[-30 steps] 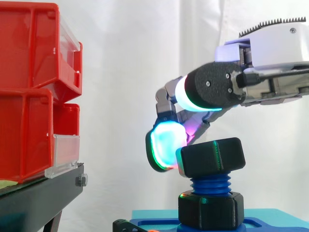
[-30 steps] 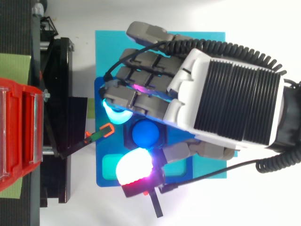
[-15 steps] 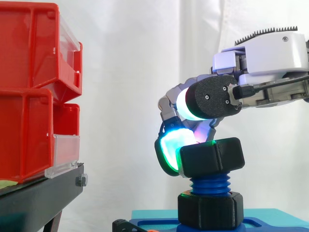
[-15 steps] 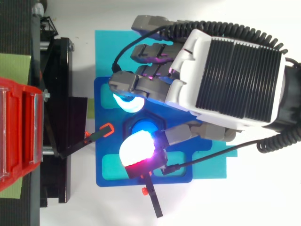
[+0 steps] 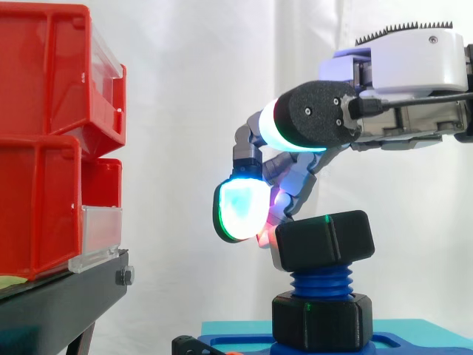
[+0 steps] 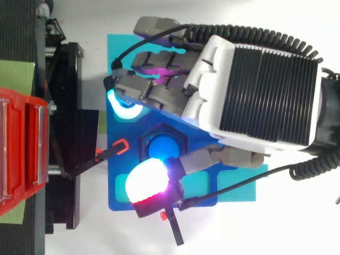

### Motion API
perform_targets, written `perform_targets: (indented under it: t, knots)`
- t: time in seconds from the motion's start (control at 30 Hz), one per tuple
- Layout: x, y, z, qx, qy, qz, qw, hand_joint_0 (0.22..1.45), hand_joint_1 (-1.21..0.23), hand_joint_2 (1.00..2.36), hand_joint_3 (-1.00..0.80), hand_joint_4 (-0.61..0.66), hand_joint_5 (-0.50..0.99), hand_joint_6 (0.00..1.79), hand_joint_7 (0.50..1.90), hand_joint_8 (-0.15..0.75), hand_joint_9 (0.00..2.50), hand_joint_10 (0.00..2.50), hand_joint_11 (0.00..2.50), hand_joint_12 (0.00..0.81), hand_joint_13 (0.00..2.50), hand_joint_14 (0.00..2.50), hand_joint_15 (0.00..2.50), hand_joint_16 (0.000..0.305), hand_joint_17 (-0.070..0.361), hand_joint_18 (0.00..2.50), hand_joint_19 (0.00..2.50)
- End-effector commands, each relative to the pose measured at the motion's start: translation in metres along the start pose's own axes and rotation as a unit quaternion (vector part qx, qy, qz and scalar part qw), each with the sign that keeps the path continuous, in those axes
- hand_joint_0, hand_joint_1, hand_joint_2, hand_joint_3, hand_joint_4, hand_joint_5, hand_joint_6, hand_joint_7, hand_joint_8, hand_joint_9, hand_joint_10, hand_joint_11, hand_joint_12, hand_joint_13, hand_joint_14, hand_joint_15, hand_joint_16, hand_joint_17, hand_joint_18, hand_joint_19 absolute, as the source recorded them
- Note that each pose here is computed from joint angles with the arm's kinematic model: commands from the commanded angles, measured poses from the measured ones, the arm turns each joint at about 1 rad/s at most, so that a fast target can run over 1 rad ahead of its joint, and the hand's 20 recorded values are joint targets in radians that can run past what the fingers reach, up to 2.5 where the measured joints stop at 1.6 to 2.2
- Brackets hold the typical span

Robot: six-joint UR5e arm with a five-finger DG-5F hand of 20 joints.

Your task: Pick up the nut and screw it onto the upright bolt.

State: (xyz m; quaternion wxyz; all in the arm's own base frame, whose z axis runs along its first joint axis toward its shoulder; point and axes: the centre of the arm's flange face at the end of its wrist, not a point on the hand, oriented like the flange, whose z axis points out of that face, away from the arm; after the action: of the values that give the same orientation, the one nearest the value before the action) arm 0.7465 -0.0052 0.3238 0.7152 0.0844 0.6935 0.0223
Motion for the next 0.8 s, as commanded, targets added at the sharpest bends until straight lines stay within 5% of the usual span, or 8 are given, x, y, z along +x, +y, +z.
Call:
perform_targets:
  t: [0.0, 0.4, 0.77]
  knots:
    - [0.000, 0.005, 0.001, -0.003, -0.004, 0.001, 1.0000, 0.52, -0.16, 1.00, -0.50, 0.29, -0.05, 0.50, 1.00, 0.254, 0.94, 0.00, 0.00, 0.211, 0.73, 0.00, 0.00, 0.016, 0.036, 0.36, 0.00]
    - [0.004, 0.035, -0.001, -0.009, -0.011, 0.004, 0.9999, 0.52, -0.15, 1.00, -0.50, 0.29, -0.05, 0.50, 0.99, 0.254, 0.92, 0.00, 0.00, 0.216, 0.72, 0.00, 0.00, 0.017, 0.038, 0.35, 0.00]
    - [0.006, 0.042, -0.003, -0.004, -0.008, 0.003, 1.0000, 0.52, -0.15, 1.00, -0.50, 0.29, -0.05, 0.50, 1.00, 0.254, 0.93, 0.00, 0.00, 0.216, 0.72, 0.00, 0.00, 0.017, 0.039, 0.35, 0.00]
